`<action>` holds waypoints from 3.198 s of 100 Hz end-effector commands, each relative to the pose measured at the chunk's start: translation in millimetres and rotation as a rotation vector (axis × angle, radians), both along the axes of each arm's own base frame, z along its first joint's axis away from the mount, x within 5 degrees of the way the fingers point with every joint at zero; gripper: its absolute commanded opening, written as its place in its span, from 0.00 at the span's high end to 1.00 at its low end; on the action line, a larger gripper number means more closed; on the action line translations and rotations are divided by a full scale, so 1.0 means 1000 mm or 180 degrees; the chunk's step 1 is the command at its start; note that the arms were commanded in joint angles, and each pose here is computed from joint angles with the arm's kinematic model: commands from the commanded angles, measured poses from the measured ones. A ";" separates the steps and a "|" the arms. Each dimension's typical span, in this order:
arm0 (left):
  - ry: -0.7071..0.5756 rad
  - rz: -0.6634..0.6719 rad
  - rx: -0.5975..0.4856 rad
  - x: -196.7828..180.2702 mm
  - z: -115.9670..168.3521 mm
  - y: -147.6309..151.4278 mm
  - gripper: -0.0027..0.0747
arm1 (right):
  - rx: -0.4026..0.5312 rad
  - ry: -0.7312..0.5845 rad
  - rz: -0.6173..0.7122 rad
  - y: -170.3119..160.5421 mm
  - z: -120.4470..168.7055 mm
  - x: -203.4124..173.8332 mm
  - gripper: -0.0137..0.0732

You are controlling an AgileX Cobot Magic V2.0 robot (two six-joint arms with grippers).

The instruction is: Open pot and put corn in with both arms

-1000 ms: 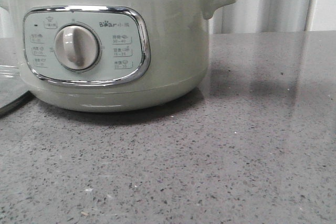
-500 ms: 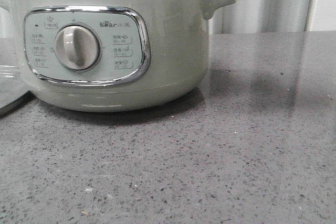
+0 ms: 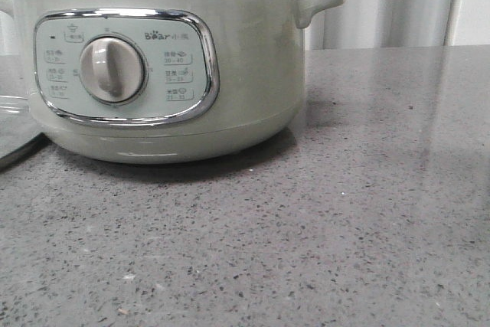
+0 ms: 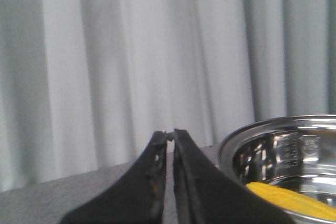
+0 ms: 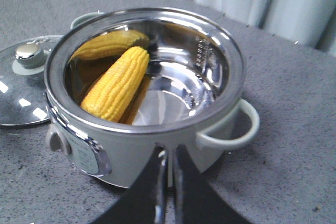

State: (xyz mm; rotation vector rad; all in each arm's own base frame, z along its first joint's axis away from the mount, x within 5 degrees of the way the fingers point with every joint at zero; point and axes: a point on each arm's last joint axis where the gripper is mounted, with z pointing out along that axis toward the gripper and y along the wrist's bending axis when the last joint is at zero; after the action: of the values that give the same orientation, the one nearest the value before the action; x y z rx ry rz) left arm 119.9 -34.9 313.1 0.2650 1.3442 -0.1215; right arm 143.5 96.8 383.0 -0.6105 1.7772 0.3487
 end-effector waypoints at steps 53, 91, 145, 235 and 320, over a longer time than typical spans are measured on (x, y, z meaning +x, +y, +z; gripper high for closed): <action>-0.0527 -0.0474 -0.0173 -0.070 0.020 0.013 0.99 | 0.0578 -0.1256 -0.0469 -0.067 -0.067 -0.079 0.93; -0.0723 -0.0486 -0.0245 -0.094 -0.020 0.024 0.99 | 0.0782 -0.1776 -0.0477 -0.078 -0.101 -0.103 0.93; -0.0712 -0.0486 -0.0240 -0.093 -0.020 0.024 0.99 | 0.0802 -0.1827 -0.0476 -0.079 -0.101 -0.105 0.93; 0.0591 0.0669 -0.0330 -0.066 -0.108 0.033 0.99 | 0.0802 -0.1827 -0.0476 -0.079 -0.101 -0.105 0.93; 0.1244 0.0681 -0.0108 -0.068 -0.128 0.032 0.99 | 0.0802 -0.1827 -0.0476 -0.079 -0.101 -0.105 0.93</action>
State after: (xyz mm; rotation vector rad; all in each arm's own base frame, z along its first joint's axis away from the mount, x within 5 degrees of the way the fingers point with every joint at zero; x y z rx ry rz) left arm 53.5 -2.7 182.5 0.0800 1.8107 -0.0041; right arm 42.1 19.1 265.8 -0.3595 1.2971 0.2622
